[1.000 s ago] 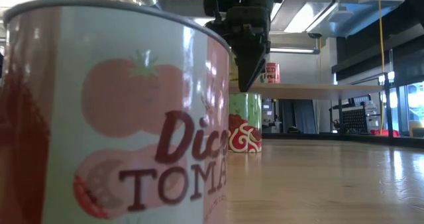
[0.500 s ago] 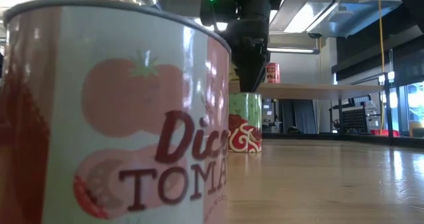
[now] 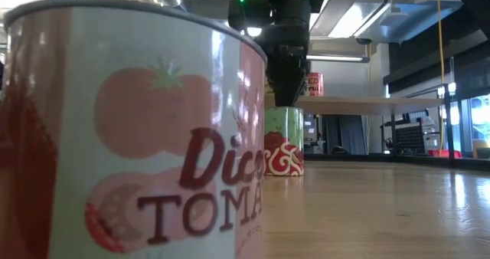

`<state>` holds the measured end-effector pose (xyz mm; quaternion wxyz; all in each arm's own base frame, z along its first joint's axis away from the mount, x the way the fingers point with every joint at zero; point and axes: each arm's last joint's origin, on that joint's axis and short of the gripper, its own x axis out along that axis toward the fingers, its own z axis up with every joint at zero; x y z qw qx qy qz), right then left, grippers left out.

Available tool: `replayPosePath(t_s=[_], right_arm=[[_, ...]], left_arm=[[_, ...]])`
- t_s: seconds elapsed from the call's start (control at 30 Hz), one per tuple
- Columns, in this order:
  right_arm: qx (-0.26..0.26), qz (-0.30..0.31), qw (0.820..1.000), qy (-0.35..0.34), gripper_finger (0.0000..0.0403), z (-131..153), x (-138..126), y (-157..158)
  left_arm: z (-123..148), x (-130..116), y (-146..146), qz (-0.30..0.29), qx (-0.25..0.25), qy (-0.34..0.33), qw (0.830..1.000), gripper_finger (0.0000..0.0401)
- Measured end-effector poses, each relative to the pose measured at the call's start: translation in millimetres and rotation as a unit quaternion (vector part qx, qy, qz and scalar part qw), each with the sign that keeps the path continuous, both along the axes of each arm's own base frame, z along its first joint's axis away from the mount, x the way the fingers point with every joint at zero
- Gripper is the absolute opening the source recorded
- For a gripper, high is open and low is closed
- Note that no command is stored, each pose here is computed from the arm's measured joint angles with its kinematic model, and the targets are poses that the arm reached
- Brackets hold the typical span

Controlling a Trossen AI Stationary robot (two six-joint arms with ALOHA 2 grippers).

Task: Pick and place cans onto a shelf
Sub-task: Put the green and red can on the shelf

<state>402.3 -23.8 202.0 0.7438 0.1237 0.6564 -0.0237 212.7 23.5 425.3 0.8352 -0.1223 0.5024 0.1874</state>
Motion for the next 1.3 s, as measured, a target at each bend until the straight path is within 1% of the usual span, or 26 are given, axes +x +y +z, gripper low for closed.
replayPosePath(t_s=[0.13,0.23,0.47,0.53,0.6,0.8,0.9,0.97,1.1,1.3], right_arm=[[0.01,0.014,1.0,-0.005,0.0007,3,0,1],[0.012,0.018,1.0,0.013,0.0005,10,-1,1],[0.007,0.043,0.999,0.029,0.0004,39,-2,3],[-0.014,0.046,0.999,0.026,0.0003,47,-2,3],[-0.031,0.051,0.998,0.038,0.0003,56,-5,2],[-0.038,0.066,0.996,0.039,0.0002,87,-9,3],[-0.067,0.065,0.994,0.052,0.0002,106,-16,2],[-0.088,0.059,0.994,0.031,0.0002,117,-16,1],[-0.09,0.046,0.995,-0.008,0.0002,143,-26,2],[-0.093,0.024,0.995,-0.039,0.0002,166,-44,-1]], left_arm=[[0,0,0,0.0,0.0,0.0,1.0,0.005],[0,0,0,0.0,0.0,0.0,1.0,0.005],[0,0,0,0.0,0.0,0.0,1.0,0.005],[0,0,0,0.0,0.0,0.0,1.0,0.005],[0,0,0,-0.001,0.0,0.0,1.0,0.005],[0,0,0,-0.001,0.0,0.0,1.0,0.005],[0,0,0,-0.001,0.0,0.0,1.0,0.005],[0,0,0,-0.001,0.0,0.0,1.0,0.005],[0,0,0,-0.001,0.0,0.0,1.0,0.005],[0,0,0,-0.001,0.0,0.001,1.0,0.005]])
